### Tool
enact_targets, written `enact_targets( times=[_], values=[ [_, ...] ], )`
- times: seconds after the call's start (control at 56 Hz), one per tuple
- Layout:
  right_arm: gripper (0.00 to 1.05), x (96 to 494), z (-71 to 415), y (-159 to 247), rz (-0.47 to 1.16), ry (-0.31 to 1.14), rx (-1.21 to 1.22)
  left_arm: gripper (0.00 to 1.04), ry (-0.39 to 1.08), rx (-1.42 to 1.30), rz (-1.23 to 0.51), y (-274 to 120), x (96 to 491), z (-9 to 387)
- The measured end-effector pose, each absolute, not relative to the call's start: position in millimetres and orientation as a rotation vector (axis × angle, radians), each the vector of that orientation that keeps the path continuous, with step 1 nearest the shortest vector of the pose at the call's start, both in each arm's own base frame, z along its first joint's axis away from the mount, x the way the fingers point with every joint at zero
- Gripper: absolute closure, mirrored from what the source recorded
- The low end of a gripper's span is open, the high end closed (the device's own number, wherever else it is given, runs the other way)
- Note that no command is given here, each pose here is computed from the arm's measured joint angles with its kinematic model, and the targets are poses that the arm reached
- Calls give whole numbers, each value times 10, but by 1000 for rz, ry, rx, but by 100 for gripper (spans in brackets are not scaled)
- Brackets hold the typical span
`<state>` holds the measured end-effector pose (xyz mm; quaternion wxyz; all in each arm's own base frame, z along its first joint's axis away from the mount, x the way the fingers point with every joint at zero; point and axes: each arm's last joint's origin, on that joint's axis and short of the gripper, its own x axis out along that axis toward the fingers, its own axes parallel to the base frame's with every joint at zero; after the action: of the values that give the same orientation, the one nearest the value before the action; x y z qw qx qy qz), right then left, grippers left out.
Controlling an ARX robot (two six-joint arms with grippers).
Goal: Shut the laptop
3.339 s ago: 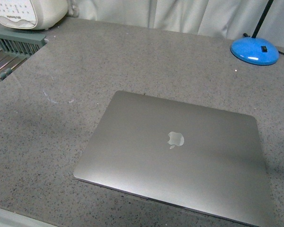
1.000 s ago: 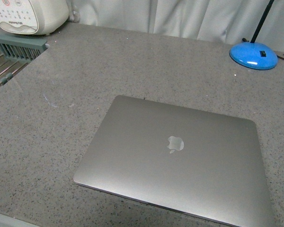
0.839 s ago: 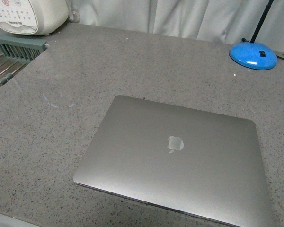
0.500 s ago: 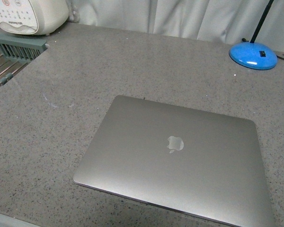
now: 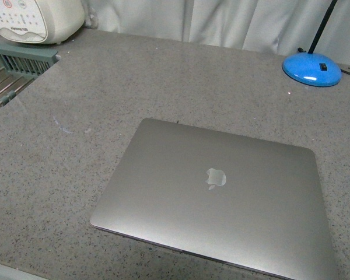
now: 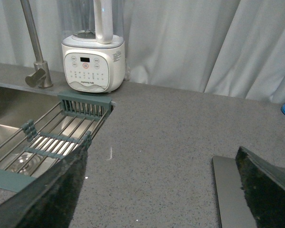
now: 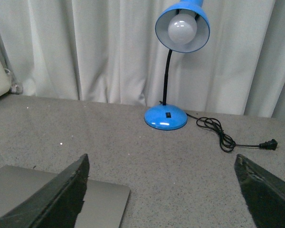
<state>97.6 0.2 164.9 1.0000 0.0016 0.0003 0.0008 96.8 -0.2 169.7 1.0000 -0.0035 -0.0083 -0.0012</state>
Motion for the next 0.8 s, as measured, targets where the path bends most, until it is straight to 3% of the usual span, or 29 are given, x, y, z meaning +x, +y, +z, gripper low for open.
enact_targets(
  times=[0.804],
  values=[
    [9, 976, 1648, 2, 2, 1, 3, 6, -17, -5, -2, -2, 968, 1697]
  ],
)
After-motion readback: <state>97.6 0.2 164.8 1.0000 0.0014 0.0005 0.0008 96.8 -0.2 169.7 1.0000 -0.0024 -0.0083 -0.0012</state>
